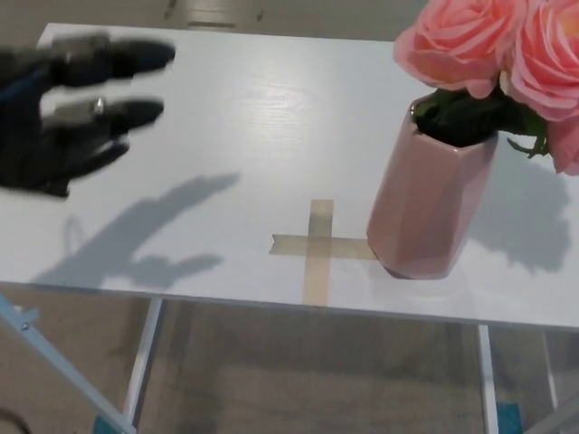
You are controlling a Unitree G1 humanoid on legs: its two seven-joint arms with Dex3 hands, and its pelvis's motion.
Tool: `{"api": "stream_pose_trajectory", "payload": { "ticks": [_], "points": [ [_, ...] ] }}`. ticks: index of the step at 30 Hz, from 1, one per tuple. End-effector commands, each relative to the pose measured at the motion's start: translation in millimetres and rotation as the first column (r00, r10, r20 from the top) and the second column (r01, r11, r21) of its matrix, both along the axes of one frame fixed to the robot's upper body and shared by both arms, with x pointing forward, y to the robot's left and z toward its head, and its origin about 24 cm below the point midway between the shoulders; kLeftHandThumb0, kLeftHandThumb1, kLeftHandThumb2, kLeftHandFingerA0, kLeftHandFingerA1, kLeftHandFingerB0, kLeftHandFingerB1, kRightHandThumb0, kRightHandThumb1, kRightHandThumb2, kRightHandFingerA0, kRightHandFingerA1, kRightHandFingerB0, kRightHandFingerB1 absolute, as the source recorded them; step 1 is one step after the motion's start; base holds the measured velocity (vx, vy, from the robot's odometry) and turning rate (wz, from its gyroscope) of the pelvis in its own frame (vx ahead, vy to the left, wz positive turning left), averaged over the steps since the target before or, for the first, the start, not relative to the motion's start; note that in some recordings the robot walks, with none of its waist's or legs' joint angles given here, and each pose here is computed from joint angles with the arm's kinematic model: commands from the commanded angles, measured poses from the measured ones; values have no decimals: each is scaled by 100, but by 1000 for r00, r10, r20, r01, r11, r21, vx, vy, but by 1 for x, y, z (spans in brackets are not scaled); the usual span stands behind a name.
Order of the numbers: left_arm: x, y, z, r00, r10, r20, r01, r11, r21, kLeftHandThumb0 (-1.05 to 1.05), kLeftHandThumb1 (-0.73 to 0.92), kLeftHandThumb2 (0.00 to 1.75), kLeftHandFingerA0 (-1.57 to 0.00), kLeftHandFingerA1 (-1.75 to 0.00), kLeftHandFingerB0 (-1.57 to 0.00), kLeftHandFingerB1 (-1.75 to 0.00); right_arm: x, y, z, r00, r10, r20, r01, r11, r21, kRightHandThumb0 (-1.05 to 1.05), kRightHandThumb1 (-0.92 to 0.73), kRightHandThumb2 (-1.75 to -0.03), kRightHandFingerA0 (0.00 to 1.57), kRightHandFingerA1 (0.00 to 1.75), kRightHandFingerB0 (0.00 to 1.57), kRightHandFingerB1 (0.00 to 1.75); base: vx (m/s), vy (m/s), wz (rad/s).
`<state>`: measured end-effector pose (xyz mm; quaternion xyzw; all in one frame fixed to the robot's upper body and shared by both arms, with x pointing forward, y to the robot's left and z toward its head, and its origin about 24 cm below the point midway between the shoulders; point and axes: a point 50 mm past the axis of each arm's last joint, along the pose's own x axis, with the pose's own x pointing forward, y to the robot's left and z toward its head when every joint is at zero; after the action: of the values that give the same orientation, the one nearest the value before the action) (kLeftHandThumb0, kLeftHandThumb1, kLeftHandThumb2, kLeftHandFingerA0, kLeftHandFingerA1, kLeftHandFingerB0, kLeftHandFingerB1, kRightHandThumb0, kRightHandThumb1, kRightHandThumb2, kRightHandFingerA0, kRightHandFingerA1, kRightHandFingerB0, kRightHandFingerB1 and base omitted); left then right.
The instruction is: Use the left hand to pick up the rose and then lift and insert it into the pink vase.
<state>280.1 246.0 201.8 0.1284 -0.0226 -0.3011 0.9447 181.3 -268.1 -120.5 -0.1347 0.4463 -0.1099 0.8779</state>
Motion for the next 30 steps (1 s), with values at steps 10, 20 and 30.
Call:
{"api": "stream_pose_trajectory", "payload": {
  "ticks": [10,20,30],
  "points": [
    [-153,55,-214,821,313,-477,-324,944,61,-31,28,88,-8,-50,-7,-48,-33,-5,-13,995,-8,-98,5,1000,-28,-32,-66,-59,68,49,57,43,0,0,0],
    [-153,68,-284,618,602,-505,-367,790,491,-77,61,60,-24,-31,-21,-28,-38,-1,-16,993,-16,-115,15,1000,-10,-33,-66,-59,68,49,55,42,0,0,0],
    [-172,88,-310,407,728,-552,-334,681,652,-38,31,94,0,-47,0,-46,-42,-1,-18,993,-53,-110,54,999,4,-33,-66,-59,69,50,57,43,0,0,0]
  ]
}}
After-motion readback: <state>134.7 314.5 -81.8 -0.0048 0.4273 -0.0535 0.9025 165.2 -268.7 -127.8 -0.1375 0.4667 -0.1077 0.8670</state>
